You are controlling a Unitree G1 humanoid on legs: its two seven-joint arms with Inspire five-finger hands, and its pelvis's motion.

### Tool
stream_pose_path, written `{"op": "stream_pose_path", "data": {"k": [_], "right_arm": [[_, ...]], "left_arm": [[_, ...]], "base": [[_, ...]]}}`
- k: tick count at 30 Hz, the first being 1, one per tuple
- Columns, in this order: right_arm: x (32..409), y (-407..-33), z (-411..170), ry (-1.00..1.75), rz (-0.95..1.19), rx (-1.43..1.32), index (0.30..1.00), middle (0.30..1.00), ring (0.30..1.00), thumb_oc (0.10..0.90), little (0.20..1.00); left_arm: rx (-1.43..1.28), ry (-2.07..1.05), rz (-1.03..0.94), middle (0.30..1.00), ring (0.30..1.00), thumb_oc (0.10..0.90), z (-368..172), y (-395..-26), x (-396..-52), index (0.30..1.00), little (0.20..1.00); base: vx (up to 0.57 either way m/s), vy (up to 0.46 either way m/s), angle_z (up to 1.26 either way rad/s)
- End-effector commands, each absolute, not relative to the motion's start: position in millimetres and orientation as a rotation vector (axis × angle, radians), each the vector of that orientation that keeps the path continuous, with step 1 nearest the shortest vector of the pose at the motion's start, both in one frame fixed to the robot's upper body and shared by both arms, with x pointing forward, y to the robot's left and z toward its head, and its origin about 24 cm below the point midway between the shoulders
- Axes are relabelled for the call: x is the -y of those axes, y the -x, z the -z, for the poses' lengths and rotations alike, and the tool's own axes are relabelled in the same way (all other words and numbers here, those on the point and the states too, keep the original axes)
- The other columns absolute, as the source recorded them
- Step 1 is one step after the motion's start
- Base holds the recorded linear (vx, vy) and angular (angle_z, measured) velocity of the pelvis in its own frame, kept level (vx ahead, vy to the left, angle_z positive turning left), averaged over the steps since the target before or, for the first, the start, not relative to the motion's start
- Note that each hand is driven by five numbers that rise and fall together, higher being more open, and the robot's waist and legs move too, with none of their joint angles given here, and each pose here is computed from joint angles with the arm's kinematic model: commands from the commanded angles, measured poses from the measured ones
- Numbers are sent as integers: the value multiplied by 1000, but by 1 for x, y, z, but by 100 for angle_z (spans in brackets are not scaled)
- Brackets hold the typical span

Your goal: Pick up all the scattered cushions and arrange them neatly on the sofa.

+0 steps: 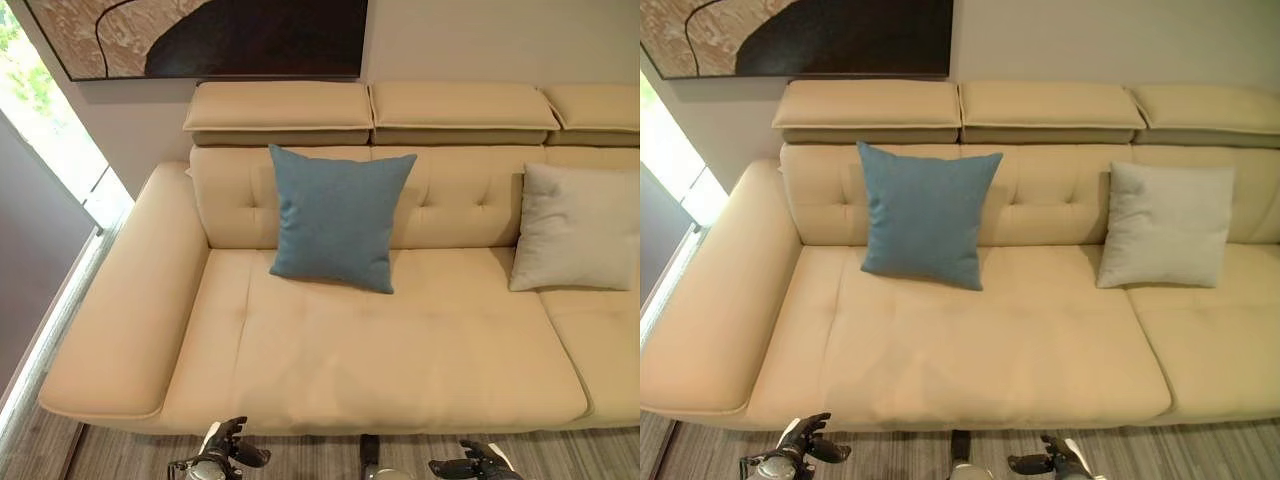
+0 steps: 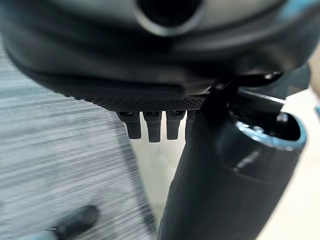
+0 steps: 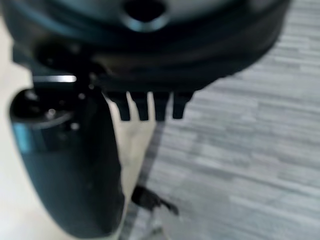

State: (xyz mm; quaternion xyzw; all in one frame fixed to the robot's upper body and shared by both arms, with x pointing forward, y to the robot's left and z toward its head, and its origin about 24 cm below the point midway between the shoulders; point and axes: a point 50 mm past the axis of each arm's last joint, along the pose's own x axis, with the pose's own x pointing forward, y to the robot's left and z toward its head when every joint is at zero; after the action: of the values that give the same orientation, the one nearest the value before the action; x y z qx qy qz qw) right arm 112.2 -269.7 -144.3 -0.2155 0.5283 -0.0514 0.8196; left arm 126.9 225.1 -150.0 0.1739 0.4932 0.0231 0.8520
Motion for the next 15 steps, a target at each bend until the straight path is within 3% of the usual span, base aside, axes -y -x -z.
{"op": "stream_pose_path", "data": {"k": [1,5,15], "right_arm": [[273,-144,132,546,94,-1027,900,900,900,800,900],[271,-137,136,537,89,-1059,900,900,900,800,900],[262,-118,146,462,106,-1130,900,900,900,800,900]], "left_arm": [[-928,-440,-104,900,900,800,134,-152,-247,900,900],[-969,-469,-105,900,900,800,136,-146,-251,900,900],[-1105,-422,-166,900,900,800,149,-110,-256,900,900]], "base": [[-485,115,-4],[-306,56,-8],[-2,-90,-7]]}}
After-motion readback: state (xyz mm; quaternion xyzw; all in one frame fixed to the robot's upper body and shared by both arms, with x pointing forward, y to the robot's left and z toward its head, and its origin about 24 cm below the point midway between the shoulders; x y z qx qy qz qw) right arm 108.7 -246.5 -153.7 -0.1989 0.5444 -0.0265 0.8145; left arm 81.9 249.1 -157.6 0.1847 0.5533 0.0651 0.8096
